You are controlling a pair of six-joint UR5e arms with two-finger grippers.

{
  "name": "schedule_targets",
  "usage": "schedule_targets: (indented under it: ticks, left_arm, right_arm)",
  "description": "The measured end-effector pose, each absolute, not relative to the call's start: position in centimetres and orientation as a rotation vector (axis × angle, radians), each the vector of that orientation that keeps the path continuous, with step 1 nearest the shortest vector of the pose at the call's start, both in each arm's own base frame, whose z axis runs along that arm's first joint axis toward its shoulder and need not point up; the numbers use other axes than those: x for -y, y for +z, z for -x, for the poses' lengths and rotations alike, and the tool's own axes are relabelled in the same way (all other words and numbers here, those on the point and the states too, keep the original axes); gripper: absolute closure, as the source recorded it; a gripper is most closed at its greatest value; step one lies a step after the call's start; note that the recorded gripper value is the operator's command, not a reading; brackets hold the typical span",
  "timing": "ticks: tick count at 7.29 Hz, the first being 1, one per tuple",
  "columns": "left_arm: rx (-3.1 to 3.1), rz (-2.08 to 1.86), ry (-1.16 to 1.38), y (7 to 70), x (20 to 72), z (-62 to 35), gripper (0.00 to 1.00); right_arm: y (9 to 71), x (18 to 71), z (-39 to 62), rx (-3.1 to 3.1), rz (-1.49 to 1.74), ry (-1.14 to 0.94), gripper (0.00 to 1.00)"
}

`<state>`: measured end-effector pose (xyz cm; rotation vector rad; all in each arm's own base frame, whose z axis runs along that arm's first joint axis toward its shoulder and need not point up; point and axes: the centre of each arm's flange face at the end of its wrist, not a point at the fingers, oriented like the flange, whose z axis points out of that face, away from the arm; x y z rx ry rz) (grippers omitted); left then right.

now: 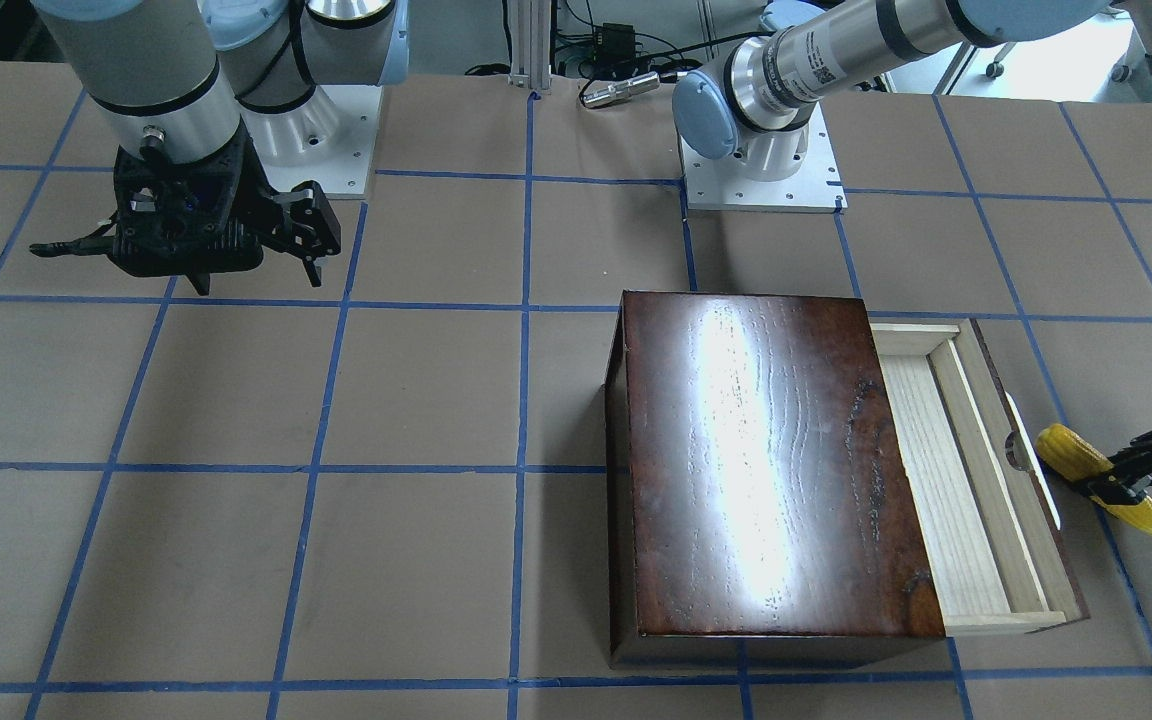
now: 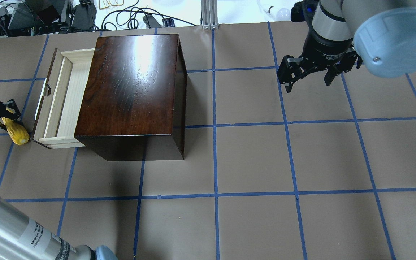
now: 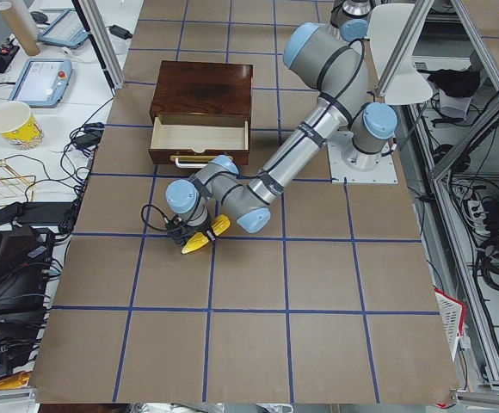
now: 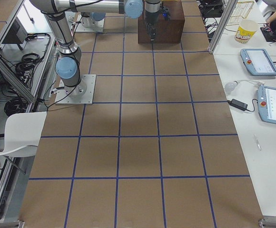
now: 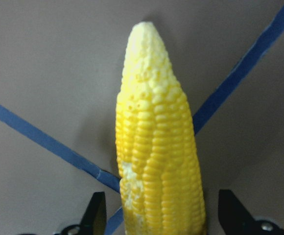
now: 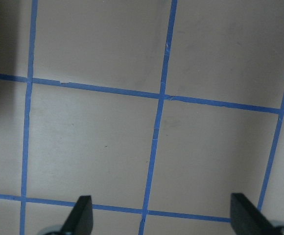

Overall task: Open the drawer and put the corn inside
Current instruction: 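Grasp the yellow corn with the left gripper and lift it, then carry the corn over the open drawer and lower it inside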

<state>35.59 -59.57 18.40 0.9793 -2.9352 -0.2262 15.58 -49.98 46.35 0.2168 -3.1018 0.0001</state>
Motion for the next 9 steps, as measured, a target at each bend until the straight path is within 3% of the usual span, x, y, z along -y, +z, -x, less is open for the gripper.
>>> schedule_targets:
  ticks: [4, 9]
  left_arm:
    - [2.998, -0.88, -0.135, 24.7, 60.1, -34.7, 1.0]
    - [3.091, -0.607, -0.15, 44.2, 62.1, -24.6, 1.0]
  right_arm:
    - [46.3, 50.0, -15.5, 3.102, -0.215, 0.0, 0.0]
    - [46.4, 50.0, -15.6, 3.102, -0.216, 0.0, 0.0]
